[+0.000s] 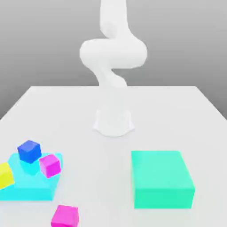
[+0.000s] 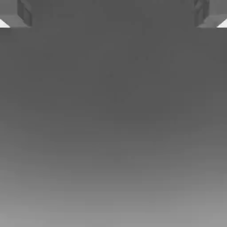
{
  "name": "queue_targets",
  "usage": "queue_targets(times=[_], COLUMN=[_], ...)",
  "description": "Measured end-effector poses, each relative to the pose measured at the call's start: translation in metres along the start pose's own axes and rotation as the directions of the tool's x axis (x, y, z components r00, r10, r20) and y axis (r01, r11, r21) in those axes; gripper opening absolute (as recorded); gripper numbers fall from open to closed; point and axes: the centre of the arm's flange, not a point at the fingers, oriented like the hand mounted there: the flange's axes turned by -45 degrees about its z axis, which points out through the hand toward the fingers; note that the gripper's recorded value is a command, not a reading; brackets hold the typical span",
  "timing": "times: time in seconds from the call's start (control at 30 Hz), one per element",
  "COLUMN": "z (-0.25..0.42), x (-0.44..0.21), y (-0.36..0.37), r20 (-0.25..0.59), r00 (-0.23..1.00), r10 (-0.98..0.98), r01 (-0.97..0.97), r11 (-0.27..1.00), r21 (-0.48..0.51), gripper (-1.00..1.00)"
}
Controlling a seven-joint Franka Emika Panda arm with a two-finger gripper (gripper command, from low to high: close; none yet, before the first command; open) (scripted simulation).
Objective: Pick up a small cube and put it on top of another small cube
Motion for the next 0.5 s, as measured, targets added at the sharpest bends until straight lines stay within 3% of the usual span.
queue_targets(times=[0.5], z=[0.267], x=[-0.067], y=[0.063], r20=[0.383], r00=[0.921], r10=[0.072], r01=[-0.067], r11=[0.997], r21=[-0.025], gripper=[0.00])
